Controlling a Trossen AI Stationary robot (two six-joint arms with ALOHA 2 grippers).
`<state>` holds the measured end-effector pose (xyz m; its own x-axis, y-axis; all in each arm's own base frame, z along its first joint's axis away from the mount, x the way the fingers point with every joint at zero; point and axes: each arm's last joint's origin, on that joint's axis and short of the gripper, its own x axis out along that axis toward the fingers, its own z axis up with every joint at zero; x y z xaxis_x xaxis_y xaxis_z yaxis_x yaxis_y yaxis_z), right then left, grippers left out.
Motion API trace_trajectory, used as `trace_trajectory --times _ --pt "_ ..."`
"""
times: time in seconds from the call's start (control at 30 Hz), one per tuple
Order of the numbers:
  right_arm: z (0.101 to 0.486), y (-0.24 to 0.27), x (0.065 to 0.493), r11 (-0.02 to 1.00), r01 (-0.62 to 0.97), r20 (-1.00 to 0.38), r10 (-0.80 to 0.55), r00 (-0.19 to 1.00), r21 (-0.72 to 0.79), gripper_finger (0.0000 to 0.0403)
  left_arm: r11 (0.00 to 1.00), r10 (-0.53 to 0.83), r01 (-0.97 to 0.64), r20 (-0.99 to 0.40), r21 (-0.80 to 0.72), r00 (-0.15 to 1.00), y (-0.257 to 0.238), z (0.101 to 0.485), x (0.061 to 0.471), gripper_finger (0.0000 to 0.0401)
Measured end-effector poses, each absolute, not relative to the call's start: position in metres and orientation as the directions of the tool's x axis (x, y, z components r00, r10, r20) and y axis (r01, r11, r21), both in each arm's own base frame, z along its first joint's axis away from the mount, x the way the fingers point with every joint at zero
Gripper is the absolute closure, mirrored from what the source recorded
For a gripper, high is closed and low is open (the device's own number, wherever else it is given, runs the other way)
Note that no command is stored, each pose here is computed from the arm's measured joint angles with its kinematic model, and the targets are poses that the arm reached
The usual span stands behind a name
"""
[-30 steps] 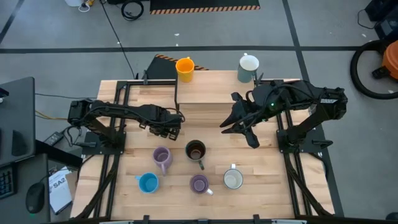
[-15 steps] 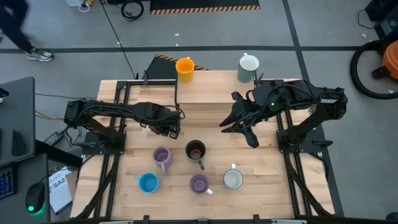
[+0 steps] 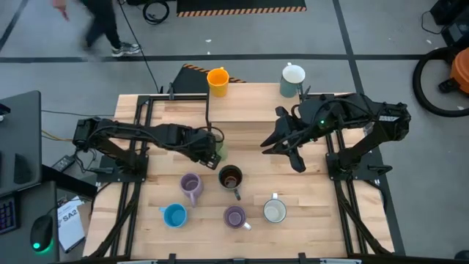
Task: Place coffee mugs
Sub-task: Put the green and white mug on the shelf
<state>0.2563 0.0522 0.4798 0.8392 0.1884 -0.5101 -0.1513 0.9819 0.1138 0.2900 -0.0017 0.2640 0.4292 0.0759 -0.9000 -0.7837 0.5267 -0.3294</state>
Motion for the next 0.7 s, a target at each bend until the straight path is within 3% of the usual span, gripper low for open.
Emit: trace_trajectory --times 0.2,0.7 --pt "0.480 0.052 0.256 0.982 -0.146 -0.509 0.189 0.840 0.122 0.0301 0.525 0.087 -0.766 -0.871 -0.372 0.483 -0.002 0.284 0.296 0.0328" --pt "0.482 0.052 0.258 0.985 -0.124 -0.488 0.167 0.857 0.119 0.0301 0.525 0.205 -0.787 -0.850 -0.322 0.485 0.020 0.349 0.310 0.0328"
